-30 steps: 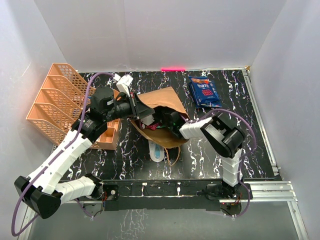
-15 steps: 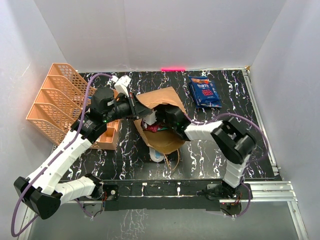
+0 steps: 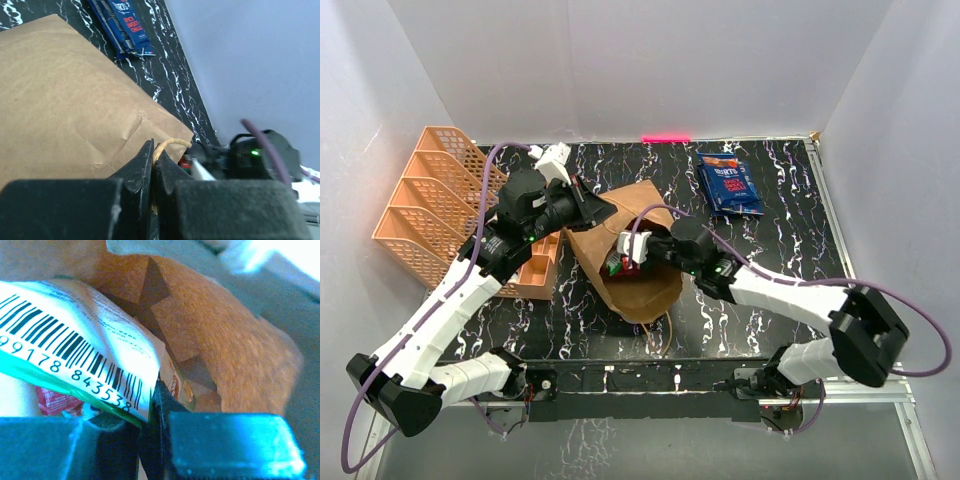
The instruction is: Take the snacks out of the paper bag
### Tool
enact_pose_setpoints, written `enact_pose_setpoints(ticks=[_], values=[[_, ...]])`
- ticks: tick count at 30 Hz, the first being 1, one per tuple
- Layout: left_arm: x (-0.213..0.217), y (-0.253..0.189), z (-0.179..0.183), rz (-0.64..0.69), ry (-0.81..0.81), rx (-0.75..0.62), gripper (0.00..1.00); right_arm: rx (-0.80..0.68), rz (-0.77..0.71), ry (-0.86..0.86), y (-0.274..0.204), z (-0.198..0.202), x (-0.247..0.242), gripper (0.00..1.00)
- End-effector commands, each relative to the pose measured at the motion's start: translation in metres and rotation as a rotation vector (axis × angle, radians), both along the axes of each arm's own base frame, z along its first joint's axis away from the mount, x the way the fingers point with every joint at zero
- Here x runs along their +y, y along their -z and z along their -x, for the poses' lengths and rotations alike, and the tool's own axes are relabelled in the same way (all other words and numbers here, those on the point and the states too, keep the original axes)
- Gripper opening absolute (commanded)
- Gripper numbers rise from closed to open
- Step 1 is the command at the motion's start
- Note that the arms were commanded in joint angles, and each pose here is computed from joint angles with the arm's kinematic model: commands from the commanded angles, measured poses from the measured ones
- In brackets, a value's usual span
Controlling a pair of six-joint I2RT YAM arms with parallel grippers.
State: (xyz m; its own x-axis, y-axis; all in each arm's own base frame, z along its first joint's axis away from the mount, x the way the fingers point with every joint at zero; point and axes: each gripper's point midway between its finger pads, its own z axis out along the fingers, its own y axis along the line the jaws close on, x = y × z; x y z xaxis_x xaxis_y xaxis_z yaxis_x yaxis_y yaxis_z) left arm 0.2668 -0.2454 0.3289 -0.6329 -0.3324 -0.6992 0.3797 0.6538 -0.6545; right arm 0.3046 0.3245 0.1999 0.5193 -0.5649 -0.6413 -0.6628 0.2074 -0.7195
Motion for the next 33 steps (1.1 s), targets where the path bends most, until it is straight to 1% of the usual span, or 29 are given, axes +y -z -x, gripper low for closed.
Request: enact_pose_setpoints(ticks=[1,6,10,14,16,19,25,28,33], values=[[0.010,-0.011,-0.008,-0.003,-0.074,-0.019,0.00,0.058,-0.178,0.031,-0.051,0.020,-0.012,0.07],[0.015,-0.014,-0.011,-0.005,-0.105,-0.030,0.00,0.121,-0.230,0.124,-0.063,0.023,-0.031,0.08],[0.019,-0.019,-0.014,-0.011,-0.128,-0.045,0.00,0.259,-0.305,0.127,-0.074,0.035,-0.028,0.08],[0.023,-0.018,-0.017,-0.034,-0.148,-0.050,0.00,0.435,-0.366,0.114,-0.092,0.056,-0.025,0.08],[0.027,-0.017,-0.018,-0.048,-0.165,-0.054,0.00,0.507,-0.395,0.145,-0.105,0.065,-0.032,0.08],[0.033,-0.013,-0.021,-0.077,-0.192,-0.058,0.00,0.572,-0.436,0.176,-0.134,0.081,-0.048,0.08],[0.045,-0.004,-0.030,-0.124,-0.270,-0.054,0.00,0.637,-0.574,0.221,-0.191,0.121,-0.093,0.08],[0.048,0.000,-0.034,-0.130,-0.299,-0.051,0.00,0.653,-0.656,0.240,-0.213,0.141,-0.120,0.08],[0.050,0.004,-0.038,-0.138,-0.322,-0.049,0.00,0.669,-0.856,0.333,-0.243,0.158,-0.164,0.08]])
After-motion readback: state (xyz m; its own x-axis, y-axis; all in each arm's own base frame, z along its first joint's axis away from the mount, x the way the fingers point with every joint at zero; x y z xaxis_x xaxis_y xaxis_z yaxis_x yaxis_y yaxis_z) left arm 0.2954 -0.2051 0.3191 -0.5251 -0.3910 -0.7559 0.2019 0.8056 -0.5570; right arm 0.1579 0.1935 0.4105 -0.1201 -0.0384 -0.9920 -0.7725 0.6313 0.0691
